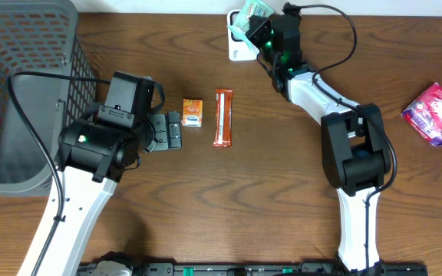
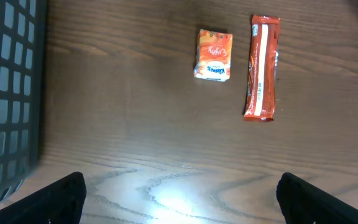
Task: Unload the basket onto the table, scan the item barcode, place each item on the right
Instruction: 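Hold the wipes pack up against the scanner with the right gripper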
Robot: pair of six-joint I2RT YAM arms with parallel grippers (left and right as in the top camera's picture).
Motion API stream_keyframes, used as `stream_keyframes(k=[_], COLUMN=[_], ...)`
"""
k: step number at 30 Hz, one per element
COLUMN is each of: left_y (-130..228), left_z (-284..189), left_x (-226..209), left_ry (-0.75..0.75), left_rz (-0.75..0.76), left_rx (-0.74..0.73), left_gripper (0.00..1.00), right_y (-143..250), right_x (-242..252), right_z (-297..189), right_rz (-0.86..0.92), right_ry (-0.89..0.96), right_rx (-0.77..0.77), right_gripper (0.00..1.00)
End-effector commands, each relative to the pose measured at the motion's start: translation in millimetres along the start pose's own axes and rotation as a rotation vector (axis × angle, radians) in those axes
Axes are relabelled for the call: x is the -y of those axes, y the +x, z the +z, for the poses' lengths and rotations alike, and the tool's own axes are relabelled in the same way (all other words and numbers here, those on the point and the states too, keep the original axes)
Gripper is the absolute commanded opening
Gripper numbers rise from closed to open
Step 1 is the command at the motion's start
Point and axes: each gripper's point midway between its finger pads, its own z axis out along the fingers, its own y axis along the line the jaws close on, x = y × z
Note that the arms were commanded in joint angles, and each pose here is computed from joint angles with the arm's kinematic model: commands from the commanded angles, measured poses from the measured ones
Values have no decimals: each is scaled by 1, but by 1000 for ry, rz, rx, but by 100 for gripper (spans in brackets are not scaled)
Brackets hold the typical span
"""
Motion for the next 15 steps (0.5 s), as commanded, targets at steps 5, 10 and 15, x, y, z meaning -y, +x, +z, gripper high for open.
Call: stream_keyframes(k=[5,10,15], left_y=[-1,-1,-1], left_z=[1,1,1], left_x=[-3,-3,-3], left_ry=[-12,-12,-12], left_rz=[1,1,1], left_rx=[-1,-1,-1], left_gripper=[98,98,98], right_y=[0,-5,-8], right_x=[-10,0,-8], right_z=[3,6,13], right_rz=[-30,-28,3], right_ry=[-17,13,-30], right_rx=[2,58,74], right_gripper=[1,1,1])
